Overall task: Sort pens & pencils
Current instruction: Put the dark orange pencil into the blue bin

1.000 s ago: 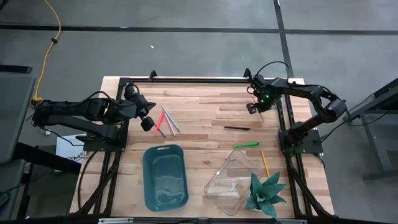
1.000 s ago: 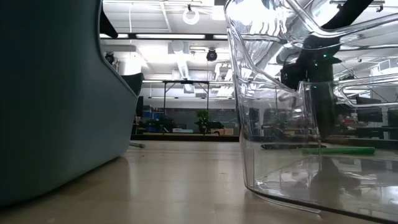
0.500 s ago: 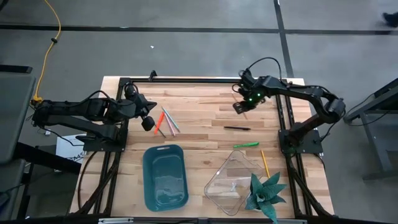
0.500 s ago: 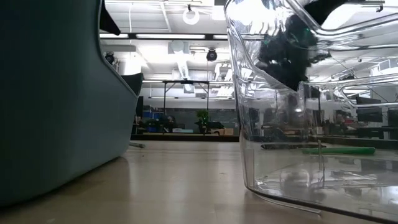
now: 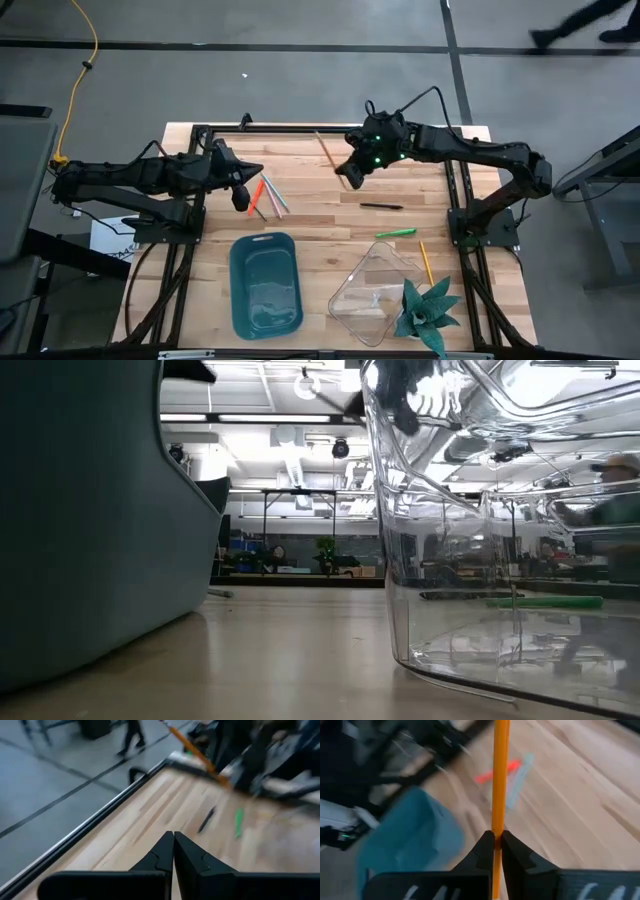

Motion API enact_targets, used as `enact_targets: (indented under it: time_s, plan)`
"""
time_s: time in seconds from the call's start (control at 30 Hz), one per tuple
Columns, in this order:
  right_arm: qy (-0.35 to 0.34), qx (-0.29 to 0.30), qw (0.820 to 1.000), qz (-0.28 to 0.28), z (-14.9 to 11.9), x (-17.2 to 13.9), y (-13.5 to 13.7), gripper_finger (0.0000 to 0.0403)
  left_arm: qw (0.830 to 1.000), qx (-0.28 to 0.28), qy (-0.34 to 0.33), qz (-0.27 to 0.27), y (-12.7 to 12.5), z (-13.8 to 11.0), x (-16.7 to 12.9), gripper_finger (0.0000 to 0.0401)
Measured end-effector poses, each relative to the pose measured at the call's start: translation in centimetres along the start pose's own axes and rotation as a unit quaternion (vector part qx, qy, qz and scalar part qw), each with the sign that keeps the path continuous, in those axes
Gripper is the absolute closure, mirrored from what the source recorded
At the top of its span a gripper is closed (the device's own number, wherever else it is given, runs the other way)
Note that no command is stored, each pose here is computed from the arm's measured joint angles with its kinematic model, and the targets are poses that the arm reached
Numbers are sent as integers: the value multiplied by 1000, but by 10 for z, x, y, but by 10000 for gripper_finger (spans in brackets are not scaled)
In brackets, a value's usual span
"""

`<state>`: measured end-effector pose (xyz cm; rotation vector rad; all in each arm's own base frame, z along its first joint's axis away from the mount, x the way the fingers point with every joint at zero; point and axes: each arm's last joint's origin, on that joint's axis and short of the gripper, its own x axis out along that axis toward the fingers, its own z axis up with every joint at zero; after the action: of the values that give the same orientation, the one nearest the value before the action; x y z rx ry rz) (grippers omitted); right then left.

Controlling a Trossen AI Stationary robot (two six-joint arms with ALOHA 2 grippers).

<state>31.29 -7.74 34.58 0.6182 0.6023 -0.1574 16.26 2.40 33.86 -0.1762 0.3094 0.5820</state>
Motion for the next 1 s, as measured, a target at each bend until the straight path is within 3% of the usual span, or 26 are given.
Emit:
enact_targets:
  time_s: [0.27, 0.67, 1.0]
  plan:
    - [-63, -46, 994, 72, 9, -4, 39, 400, 987, -32, -116, -107, -12, 27, 0, 399]
    - [-96, -86, 982, 141, 1, -2, 75, 400, 976, -32, -129, -175, -35, 30, 33, 396]
    - [-98, -98, 976, 165, -5, -2, 88, 400, 970, -44, -155, -182, -39, 34, 38, 294]
